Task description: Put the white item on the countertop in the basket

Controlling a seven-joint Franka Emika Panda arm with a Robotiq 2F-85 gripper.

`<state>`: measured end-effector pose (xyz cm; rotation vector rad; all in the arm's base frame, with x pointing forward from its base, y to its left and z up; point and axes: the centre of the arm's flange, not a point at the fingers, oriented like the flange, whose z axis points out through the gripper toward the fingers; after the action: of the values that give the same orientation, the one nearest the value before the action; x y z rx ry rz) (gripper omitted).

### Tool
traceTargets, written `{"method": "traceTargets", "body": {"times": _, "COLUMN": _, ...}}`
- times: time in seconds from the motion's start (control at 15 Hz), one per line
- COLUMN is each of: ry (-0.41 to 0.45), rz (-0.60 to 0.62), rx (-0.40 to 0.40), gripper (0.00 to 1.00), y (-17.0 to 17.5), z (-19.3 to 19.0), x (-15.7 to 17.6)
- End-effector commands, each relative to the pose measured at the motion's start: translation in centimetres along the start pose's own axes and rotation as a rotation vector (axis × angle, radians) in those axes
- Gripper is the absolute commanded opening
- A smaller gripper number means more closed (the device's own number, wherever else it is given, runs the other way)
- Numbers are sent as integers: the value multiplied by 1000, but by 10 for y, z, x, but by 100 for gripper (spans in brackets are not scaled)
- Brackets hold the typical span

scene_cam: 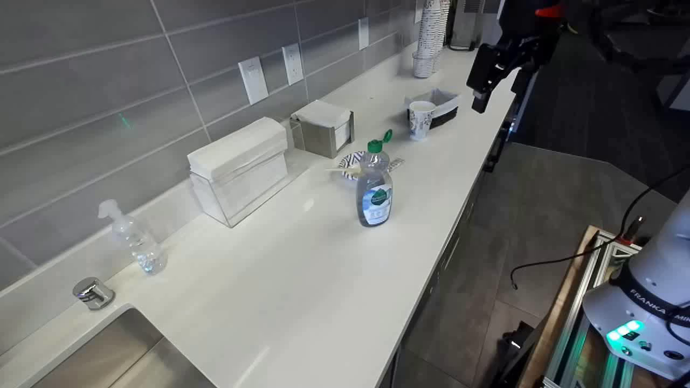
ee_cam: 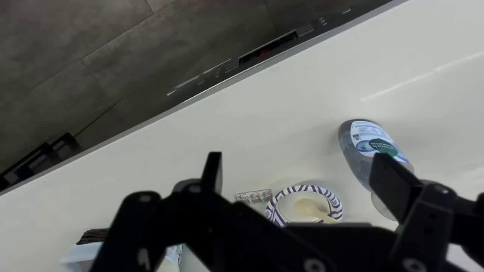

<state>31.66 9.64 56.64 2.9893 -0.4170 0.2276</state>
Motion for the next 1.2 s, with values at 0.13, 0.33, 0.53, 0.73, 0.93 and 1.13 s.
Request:
{"method": "traceTargets", "body": {"times": 0.13, "ry": 0, "rz": 0, "rx": 0, "gripper": 100, "y": 0, "z": 0, "x": 0}}
{"method": "traceTargets", "body": {"times": 0.33, "ry": 0, "rz": 0, "rx": 0, "gripper": 100, "y": 0, "z": 0, "x": 0}}
{"method": "traceTargets", "body": {"times": 0.53, "ry": 0, "rz": 0, "rx": 0, "gripper": 100, "y": 0, "z": 0, "x": 0}}
{"method": "traceTargets", "body": {"times": 0.73, "ry": 0, "rz": 0, "rx": 0, "gripper": 100, "y": 0, "z": 0, "x": 0}}
{"method": "traceTargets", "body": {"times": 0.93, "ry": 39, "rz": -128, "rx": 102, "gripper": 100, "y": 21, "z": 7, "x": 8}}
{"method": "traceTargets", "body": {"times": 1.13, "ry": 33, "rz": -282, "rx": 153, "gripper": 100, "y": 52, "z": 22, "x": 24}}
